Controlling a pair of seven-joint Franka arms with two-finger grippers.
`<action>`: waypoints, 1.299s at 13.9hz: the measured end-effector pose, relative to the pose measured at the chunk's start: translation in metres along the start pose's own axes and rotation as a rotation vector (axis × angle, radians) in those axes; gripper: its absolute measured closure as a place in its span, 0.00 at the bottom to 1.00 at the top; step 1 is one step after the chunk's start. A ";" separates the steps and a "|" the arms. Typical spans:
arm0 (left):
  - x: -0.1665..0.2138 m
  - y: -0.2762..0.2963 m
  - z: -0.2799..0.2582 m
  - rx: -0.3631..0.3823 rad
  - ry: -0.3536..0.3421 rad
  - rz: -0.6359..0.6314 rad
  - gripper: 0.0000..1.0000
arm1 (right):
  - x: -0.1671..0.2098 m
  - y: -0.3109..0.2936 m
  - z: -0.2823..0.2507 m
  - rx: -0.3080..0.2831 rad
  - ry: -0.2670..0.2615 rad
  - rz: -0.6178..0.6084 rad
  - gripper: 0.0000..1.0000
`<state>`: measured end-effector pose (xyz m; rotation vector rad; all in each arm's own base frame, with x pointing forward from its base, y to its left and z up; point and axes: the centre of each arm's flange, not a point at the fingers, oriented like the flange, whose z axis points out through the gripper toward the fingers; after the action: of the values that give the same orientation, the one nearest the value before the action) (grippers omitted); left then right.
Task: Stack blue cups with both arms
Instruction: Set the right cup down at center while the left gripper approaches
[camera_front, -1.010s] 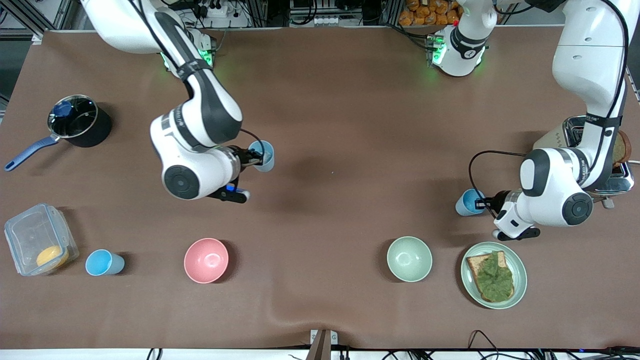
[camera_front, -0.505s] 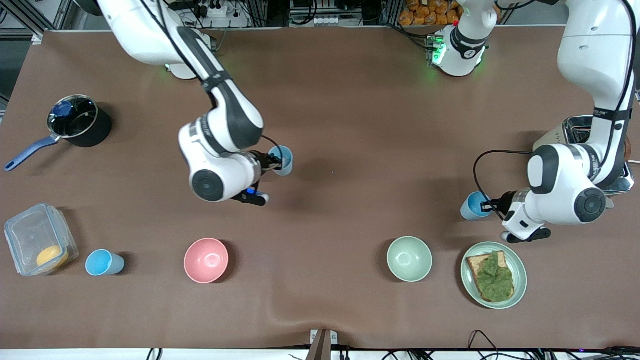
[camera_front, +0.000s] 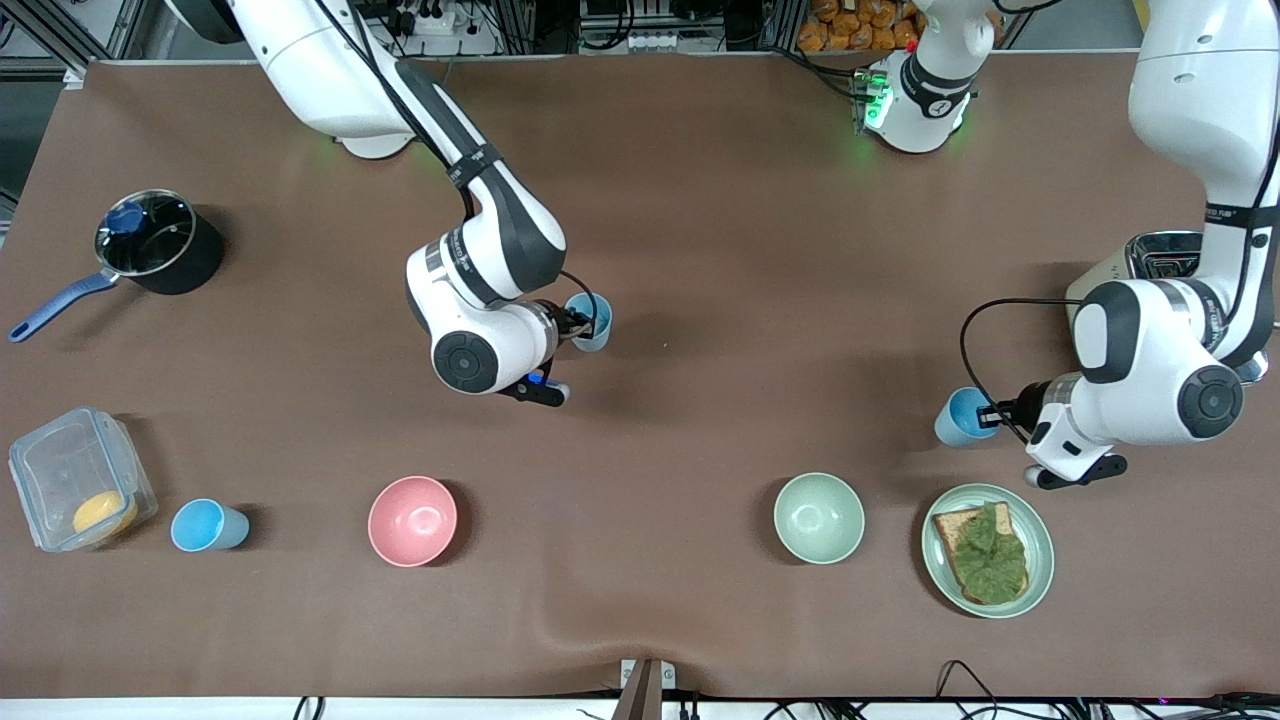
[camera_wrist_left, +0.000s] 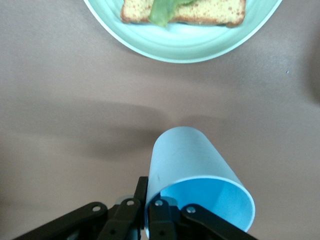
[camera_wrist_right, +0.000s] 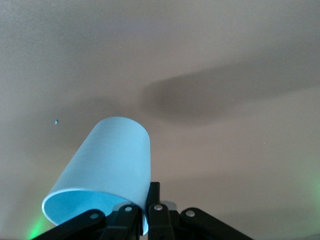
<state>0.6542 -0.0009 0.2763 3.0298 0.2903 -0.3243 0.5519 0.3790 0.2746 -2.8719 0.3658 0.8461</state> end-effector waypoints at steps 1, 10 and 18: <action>0.000 -0.001 -0.003 -0.001 0.005 -0.006 0.96 | 0.000 0.000 0.000 0.003 -0.002 0.001 0.95; -0.004 0.000 -0.018 -0.001 0.018 -0.010 0.96 | -0.015 -0.035 0.030 0.031 0.027 -0.021 0.95; -0.021 0.004 -0.034 -0.016 -0.016 -0.099 0.96 | 0.006 -0.038 0.059 0.023 0.077 -0.010 0.95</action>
<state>0.6414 -0.0054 0.3144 3.0012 0.4409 -0.3512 0.5364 0.4250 0.2235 -2.8884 0.3670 0.7264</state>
